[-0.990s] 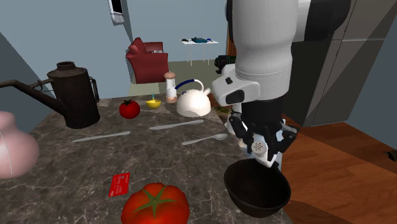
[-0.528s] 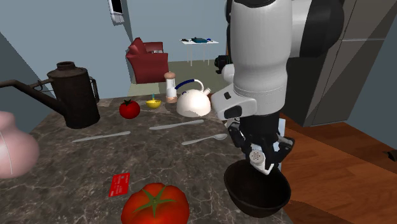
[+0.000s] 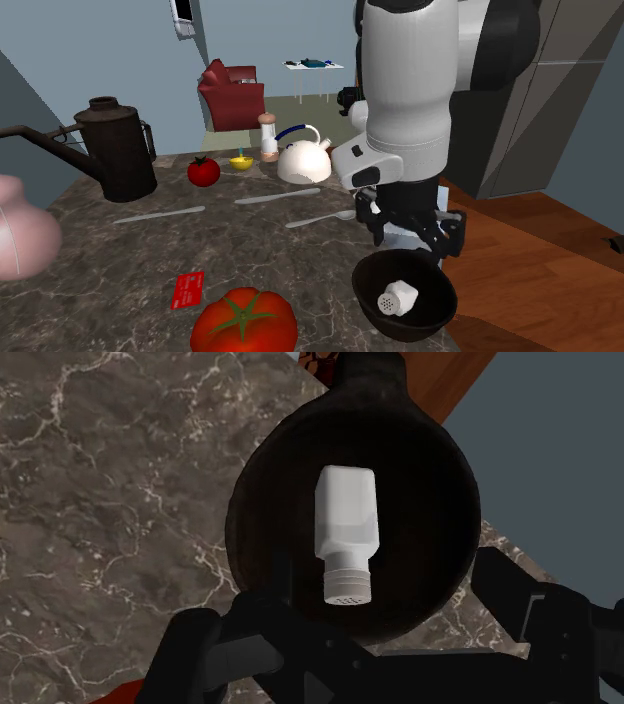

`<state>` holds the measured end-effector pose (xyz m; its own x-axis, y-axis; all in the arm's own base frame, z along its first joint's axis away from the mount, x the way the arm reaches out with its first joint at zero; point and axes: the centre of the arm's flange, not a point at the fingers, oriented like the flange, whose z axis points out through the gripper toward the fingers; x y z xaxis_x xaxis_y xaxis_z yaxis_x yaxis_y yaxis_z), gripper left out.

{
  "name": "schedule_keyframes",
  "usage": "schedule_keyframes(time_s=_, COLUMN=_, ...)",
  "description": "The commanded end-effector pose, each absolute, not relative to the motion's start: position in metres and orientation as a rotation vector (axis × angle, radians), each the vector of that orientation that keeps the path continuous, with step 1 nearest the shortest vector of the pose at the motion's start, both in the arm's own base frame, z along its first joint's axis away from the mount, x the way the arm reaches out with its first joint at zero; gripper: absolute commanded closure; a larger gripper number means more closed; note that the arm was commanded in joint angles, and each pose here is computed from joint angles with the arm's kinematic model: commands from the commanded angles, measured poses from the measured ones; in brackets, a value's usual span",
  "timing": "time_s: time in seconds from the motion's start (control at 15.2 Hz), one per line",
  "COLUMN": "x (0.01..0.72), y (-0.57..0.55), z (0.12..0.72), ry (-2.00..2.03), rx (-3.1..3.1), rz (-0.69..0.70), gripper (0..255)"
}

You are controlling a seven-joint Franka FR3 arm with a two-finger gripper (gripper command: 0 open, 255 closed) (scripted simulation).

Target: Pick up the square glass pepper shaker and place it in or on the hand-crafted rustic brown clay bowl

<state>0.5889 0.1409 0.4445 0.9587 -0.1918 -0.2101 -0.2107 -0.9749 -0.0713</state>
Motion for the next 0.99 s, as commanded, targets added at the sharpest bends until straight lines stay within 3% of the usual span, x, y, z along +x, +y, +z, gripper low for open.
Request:
schedule_keyframes(time_s=0.0, x=0.589, y=0.141, z=0.444, ry=0.311, rx=-3.017, rz=0.31, gripper=0)
schedule_keyframes(time_s=0.4, x=0.598, y=0.135, z=0.493, ry=0.311, rx=-3.017, rz=0.31, gripper=0)
schedule_keyframes(time_s=0.92, x=0.598, y=0.135, z=0.493, ry=0.311, rx=-3.017, rz=0.31, gripper=0)
